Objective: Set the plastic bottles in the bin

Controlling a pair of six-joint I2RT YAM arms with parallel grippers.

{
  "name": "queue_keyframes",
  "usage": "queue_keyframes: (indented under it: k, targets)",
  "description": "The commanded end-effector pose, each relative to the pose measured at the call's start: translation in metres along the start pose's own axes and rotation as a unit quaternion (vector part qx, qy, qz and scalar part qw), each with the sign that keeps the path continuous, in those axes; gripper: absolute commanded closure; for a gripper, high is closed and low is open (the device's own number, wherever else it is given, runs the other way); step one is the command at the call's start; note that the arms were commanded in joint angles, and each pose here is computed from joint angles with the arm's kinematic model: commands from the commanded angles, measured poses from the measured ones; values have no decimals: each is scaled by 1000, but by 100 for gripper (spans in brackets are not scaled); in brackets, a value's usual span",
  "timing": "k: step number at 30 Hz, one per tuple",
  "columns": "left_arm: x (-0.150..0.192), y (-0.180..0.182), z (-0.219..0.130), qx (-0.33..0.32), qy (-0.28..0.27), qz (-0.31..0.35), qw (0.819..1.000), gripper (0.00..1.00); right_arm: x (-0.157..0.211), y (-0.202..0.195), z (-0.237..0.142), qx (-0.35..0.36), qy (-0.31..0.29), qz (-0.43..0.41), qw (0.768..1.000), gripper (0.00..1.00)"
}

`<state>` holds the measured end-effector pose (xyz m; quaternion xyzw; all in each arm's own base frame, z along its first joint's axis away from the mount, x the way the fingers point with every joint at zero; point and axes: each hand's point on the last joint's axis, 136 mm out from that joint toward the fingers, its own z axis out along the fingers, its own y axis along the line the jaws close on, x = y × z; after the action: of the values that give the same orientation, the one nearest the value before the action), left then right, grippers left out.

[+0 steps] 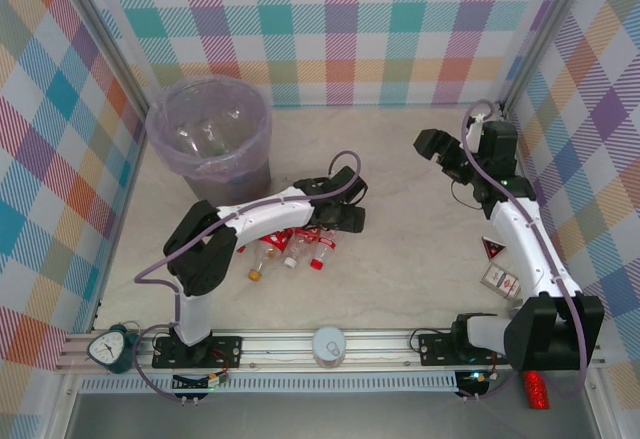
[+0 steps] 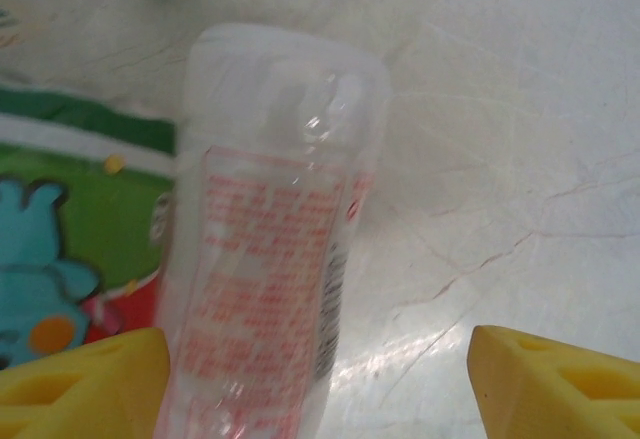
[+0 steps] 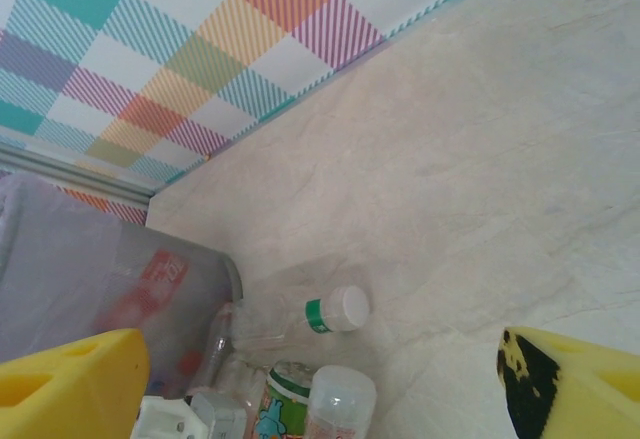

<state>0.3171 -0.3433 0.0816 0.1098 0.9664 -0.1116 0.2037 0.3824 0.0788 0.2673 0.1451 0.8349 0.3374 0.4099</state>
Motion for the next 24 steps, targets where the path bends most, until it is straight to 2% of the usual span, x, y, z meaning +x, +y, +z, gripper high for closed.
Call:
queue_keyframes:
  k: [1, 9, 18, 24]
  targets:
    - [3, -10, 6, 4, 20, 7, 1000, 24, -7, 4, -13, -14, -19, -2, 1000, 9]
    - [18, -8, 22, -20, 57, 17, 998, 21, -10, -7, -12, -24, -20, 17, 999, 9]
    - [25, -14, 38, -32, 70, 30, 997, 24, -10, -12, -8, -28, -16, 24, 999, 9]
    - [20, -27, 46, -17, 71, 33, 997, 35, -9, -12, -15, -27, -22, 24, 999, 9]
